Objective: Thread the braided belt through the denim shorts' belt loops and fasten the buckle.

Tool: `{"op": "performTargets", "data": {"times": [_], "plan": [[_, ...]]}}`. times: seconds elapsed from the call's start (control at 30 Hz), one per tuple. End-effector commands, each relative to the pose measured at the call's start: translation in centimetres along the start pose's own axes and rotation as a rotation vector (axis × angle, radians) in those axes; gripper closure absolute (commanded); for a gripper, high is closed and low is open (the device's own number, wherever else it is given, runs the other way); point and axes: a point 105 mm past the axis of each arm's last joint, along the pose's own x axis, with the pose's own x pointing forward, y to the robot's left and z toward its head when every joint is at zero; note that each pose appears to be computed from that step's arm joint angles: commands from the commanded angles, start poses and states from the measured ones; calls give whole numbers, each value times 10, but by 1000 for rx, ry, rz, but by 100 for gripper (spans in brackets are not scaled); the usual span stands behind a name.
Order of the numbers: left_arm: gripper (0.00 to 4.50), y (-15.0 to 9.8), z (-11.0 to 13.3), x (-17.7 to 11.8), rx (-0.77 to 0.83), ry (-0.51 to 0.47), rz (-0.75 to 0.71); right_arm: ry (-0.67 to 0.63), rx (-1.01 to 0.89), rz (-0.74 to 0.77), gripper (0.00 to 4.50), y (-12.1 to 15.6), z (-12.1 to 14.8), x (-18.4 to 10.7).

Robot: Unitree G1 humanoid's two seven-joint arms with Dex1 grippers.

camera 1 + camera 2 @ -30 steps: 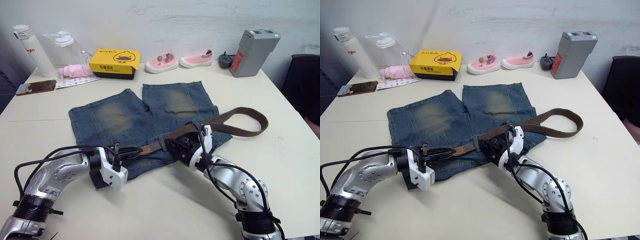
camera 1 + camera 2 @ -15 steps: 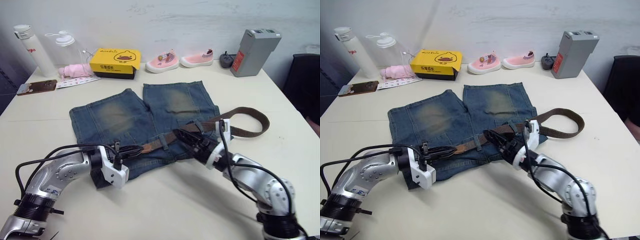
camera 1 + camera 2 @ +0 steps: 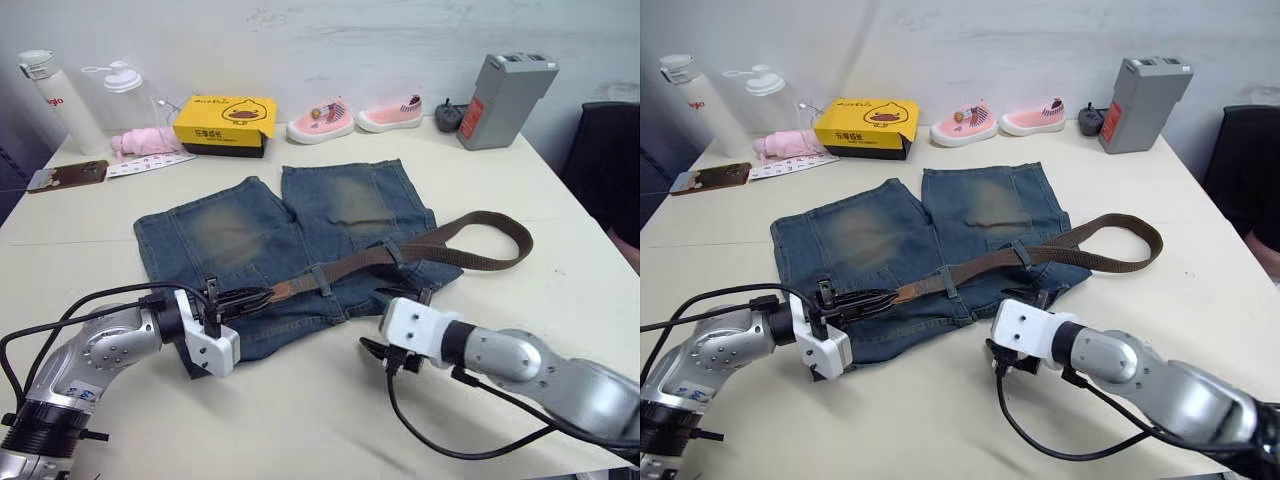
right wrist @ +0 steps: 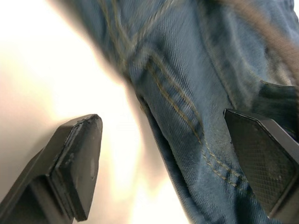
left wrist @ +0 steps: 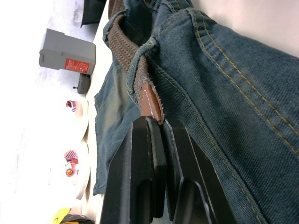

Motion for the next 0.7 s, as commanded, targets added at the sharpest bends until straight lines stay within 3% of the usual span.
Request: {"op": "performTargets", "data": {"times": [0.03, 0.07, 0.23, 0.3, 0.4, 0.5, 0.7], "plan": [[450, 7, 8, -2, 12, -16, 32, 31, -63, -47, 119, -3, -14, 18], [450, 6, 9, -3, 12, -15, 27, 46, -28, -51, 145, -3, -19, 20], [450, 1, 9, -5, 17, -6, 11, 142, 96, -143, 366, -23, -47, 14], [450, 0, 10, -6, 18, -4, 8, 252, 125, -196, 446, -36, -79, -4], [450, -3, 12, -6, 20, -6, 3, 355, 161, -256, 446, -52, -111, -28], [450, -6, 13, -7, 27, -11, -7, 389, 155, -271, 446, -59, -123, -44], [450, -5, 15, -4, 41, -31, -2, 342, 150, -216, 446, -53, -116, -52]]}}
